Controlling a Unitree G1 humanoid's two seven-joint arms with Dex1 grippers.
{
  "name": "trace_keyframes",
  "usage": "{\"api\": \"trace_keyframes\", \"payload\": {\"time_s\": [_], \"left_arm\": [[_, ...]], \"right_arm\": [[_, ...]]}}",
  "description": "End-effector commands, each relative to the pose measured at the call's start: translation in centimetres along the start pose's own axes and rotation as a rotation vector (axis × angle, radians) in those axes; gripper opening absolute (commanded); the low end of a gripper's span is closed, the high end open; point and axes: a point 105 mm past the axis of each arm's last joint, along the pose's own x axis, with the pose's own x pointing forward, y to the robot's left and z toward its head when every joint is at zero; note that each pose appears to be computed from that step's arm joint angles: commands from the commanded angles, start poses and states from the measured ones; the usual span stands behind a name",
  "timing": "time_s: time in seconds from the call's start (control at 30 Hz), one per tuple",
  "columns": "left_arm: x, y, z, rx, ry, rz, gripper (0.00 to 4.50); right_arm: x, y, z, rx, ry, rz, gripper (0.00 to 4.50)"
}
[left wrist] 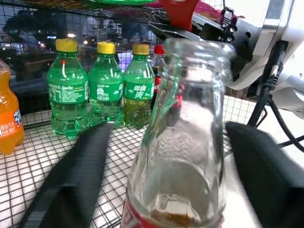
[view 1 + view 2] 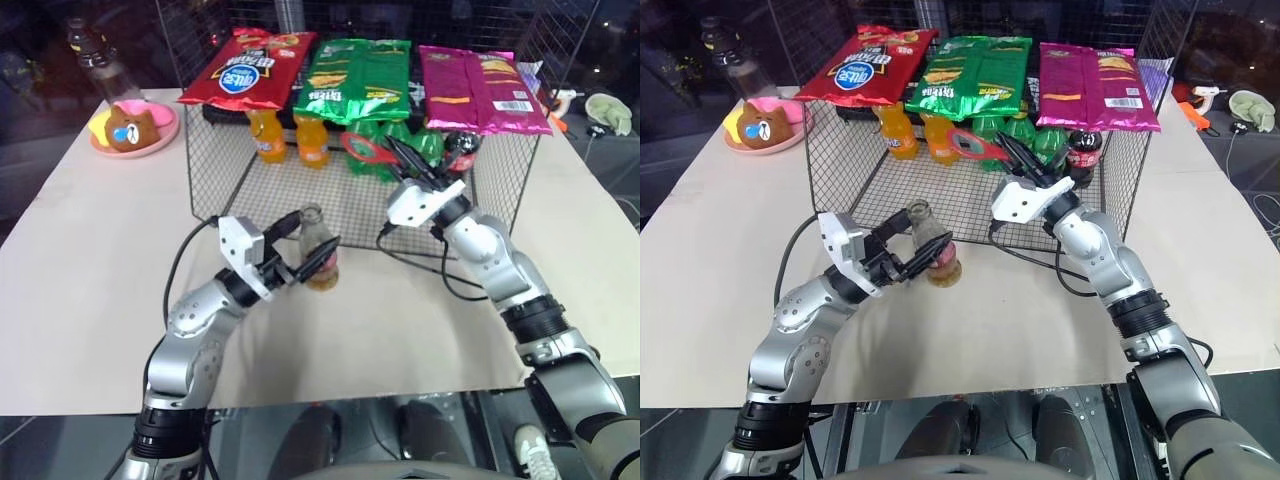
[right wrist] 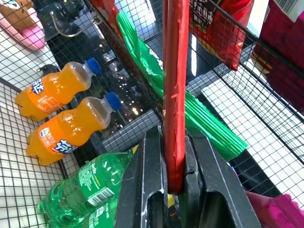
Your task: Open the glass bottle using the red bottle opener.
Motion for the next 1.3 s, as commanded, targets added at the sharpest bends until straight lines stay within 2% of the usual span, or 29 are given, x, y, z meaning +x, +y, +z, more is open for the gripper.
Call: {"api": "trace_keyframes", "payload": {"time_s": [0.03,0.37,0.63,0.73,0.83,1.07,1.17,1.3], "left_arm": [[0.1,-0.2,0.9,0.032,-0.026,-0.011,4.47],[-0.1,-0.4,1.1,0.033,-0.031,-0.018,4.47],[-1.7,-0.6,1.0,0.044,0.013,-0.021,4.47],[-2.5,-0.9,1.1,0.043,0.028,-0.024,4.47],[-3.2,-1.1,1.0,0.039,0.051,-0.023,4.47],[-5.6,-1.4,0.3,0.030,0.123,-0.015,4.47],[-6.2,-1.4,0.2,0.026,0.138,-0.003,4.47],[-7.3,-1.3,-0.1,0.022,0.161,0.027,4.47]], "right_arm": [[0.1,-1.1,0.5,0.007,-0.017,-0.043,0.00],[-0.3,-1.0,0.4,0.030,-0.010,-0.043,0.00],[-3.9,1.3,-1.7,0.341,0.127,0.095,0.00],[-5.7,2.3,-2.3,0.571,0.243,0.145,0.00],[-6.7,3.1,-1.7,0.769,0.310,0.207,0.00],[-9.8,5.8,1.6,1.203,0.432,0.498,0.00],[-11.8,7.4,2.5,1.273,0.504,0.627,0.00],[-13.8,8.6,1.6,1.252,0.619,0.667,0.00]]}}
